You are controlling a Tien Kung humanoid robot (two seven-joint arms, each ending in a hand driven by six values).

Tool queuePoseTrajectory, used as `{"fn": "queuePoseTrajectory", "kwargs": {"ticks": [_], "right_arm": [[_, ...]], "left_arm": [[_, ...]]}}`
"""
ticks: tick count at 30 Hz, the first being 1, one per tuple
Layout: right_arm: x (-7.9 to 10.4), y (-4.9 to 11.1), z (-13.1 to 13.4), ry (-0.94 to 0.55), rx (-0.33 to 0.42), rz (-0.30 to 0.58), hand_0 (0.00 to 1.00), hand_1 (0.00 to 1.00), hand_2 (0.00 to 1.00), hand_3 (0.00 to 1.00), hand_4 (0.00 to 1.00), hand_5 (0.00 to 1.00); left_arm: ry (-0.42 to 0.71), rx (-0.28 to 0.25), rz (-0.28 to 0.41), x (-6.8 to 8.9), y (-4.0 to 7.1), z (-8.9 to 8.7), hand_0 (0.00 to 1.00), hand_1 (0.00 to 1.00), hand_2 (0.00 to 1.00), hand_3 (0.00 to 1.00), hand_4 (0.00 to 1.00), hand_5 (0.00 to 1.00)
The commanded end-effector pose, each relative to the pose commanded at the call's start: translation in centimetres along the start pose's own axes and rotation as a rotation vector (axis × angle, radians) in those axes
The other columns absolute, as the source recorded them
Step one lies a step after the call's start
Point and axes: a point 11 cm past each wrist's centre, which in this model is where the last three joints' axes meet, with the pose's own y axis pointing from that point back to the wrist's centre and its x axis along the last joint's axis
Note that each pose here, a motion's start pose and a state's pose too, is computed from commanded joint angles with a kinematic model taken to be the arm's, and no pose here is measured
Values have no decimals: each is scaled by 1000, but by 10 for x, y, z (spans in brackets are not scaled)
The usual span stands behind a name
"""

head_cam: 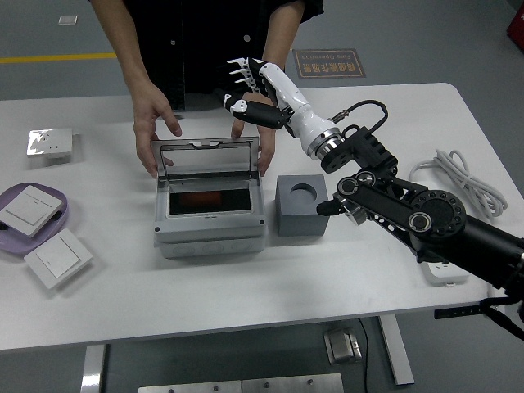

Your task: Pick up the cylinder from the cube,place it in the box,flap close box

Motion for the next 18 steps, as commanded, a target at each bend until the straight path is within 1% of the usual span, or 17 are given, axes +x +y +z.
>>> {"fn": "queuePoseTrajectory", "kwargs": {"ticks": [1, 4, 7, 8, 13, 14, 18], "right_arm": [[2, -1, 3, -1, -7, 2, 631, 639, 651, 702, 664, 341], [5, -2, 10, -11, -19, 4, 631, 639, 651, 702, 664, 341], [3, -1, 15, -17, -25, -2, 631, 639, 651, 702, 664, 341], [1, 0, 16, -18, -27, -5, 630, 635, 645, 695, 643, 320], [-7, 5, 25, -26, -46, -26, 630, 635, 645, 695, 643, 320], [-10, 7, 28, -33, -53, -32, 616, 628, 634, 682, 644, 323], [-21, 13, 37, -66, -76, -49, 616, 628, 634, 682, 644, 323]], "left_arm": [[0, -1, 1, 1, 0, 0, 614, 629, 614, 644, 717, 261], [0, -1, 5, 2, 0, 1, 614, 629, 614, 644, 717, 261], [-1, -1, 3, 2, 0, 1, 614, 629, 614, 644, 717, 261], [-1, -2, 3, 2, 0, 1, 614, 629, 612, 643, 718, 262], [-1, -10, 1, 1, 0, 4, 614, 629, 612, 643, 718, 262], [-4, -13, 0, 1, 0, 5, 614, 629, 614, 643, 719, 262], [-17, -24, -10, -4, 1, 7, 614, 629, 614, 643, 719, 262]]}}
